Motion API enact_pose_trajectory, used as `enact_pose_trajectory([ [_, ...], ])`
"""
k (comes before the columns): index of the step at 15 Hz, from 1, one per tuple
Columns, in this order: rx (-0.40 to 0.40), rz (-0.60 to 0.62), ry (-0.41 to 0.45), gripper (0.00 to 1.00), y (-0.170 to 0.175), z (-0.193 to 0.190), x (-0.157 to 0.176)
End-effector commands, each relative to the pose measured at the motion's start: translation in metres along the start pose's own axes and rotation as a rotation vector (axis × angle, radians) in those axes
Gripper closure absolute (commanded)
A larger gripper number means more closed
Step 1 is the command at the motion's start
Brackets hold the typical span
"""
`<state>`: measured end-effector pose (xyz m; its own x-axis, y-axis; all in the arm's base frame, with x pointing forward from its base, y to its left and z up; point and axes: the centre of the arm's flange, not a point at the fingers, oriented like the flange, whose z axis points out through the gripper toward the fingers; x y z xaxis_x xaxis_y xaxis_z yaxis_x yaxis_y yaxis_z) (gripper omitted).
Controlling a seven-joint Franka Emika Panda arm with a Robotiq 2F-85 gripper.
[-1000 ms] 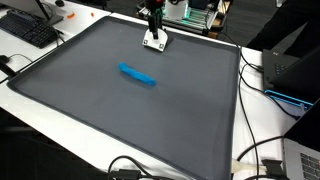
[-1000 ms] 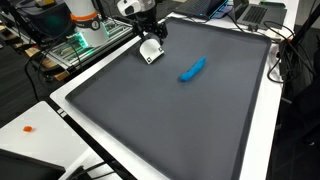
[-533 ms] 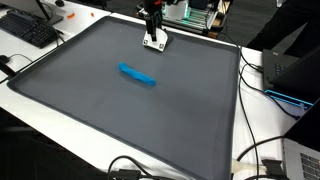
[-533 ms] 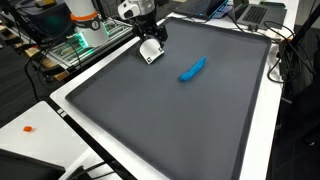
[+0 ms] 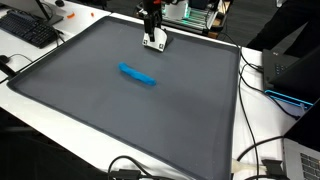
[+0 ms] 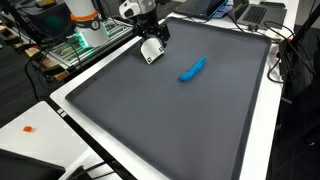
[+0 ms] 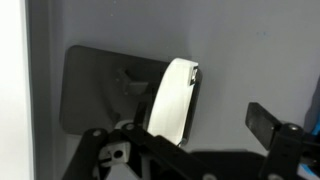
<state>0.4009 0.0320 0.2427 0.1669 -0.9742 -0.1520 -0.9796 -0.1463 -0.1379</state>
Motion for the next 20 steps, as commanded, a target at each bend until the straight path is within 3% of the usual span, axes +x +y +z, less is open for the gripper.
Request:
enact_pose_trajectory([
  [1, 0.020, 0.006, 0.008, 0.00, -0.0004, 0.0073, 0.0009],
  [5, 0.020, 0.011, 0.009, 0.00, -0.0007, 0.0099, 0.0023],
  [6, 0.020, 0.012, 0.009, 0.03, -0.0008, 0.0105, 0.0025],
  [7, 0.019, 0.013, 0.010, 0.13, -0.0010, 0.0112, 0.0028],
  [9, 0.020, 0.015, 0.010, 0.15, -0.0014, 0.0119, 0.0031],
  [10, 0.020, 0.017, 0.011, 0.29, -0.0016, 0.0122, 0.0035],
  [14, 0.021, 0.027, 0.007, 0.48, -0.0021, 0.0133, 0.0046],
  [15, 0.022, 0.030, 0.005, 0.63, -0.0025, 0.0132, 0.0050],
  [20, 0.024, 0.046, -0.001, 1.00, -0.0051, 0.0140, 0.0060],
])
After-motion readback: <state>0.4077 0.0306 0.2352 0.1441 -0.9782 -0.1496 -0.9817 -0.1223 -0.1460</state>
